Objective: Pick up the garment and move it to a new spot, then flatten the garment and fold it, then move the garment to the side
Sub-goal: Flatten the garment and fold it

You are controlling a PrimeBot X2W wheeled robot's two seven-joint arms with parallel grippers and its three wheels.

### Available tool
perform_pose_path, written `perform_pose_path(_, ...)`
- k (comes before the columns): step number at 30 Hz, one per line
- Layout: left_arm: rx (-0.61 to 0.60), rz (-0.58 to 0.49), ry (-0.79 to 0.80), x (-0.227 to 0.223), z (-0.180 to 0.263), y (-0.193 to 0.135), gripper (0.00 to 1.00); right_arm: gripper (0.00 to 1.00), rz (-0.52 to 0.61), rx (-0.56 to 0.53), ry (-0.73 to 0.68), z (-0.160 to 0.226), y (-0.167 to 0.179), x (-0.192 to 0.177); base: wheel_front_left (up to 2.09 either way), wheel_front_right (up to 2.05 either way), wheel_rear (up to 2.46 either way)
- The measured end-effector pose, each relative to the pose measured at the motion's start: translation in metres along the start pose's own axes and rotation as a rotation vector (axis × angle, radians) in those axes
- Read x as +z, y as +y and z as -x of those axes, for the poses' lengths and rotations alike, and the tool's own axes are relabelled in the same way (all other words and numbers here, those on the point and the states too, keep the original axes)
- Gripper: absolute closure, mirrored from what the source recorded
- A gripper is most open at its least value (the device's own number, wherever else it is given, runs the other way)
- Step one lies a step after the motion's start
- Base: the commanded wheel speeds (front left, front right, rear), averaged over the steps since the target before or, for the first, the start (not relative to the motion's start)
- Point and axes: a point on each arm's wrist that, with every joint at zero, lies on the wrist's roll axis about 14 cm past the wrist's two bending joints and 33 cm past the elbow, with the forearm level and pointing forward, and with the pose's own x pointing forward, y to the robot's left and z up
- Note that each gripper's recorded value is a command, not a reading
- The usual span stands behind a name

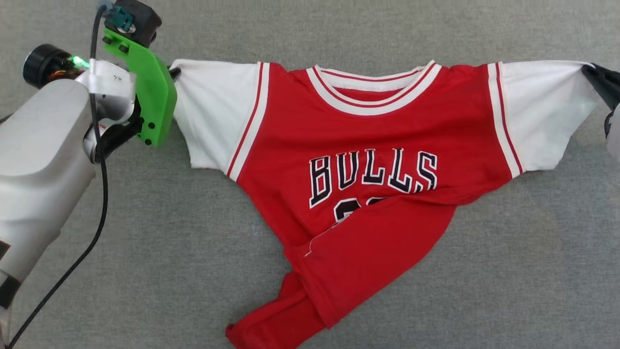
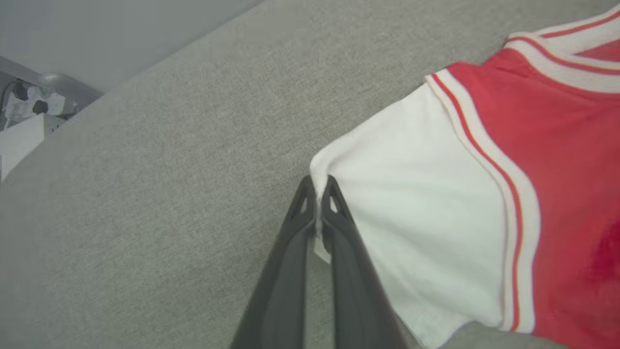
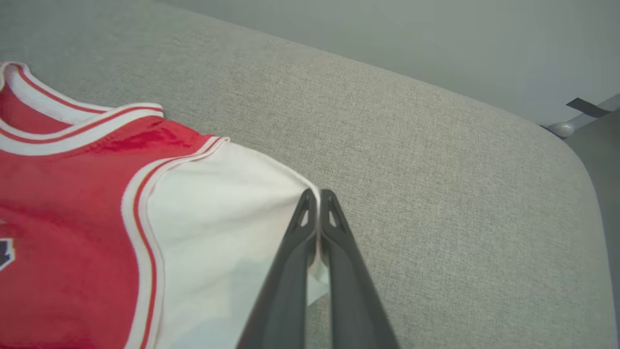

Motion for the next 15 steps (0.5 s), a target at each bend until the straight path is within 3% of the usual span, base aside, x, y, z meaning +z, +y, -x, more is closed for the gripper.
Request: perform_pose_path(15, 0.136, -0.188, -0.571, 0.151, 0.136, 0.011, 1.0, 1.0, 0.093, -0.023, -0.389, 0.062, 0.001, 0.13, 0.0, 0.0, 0.0)
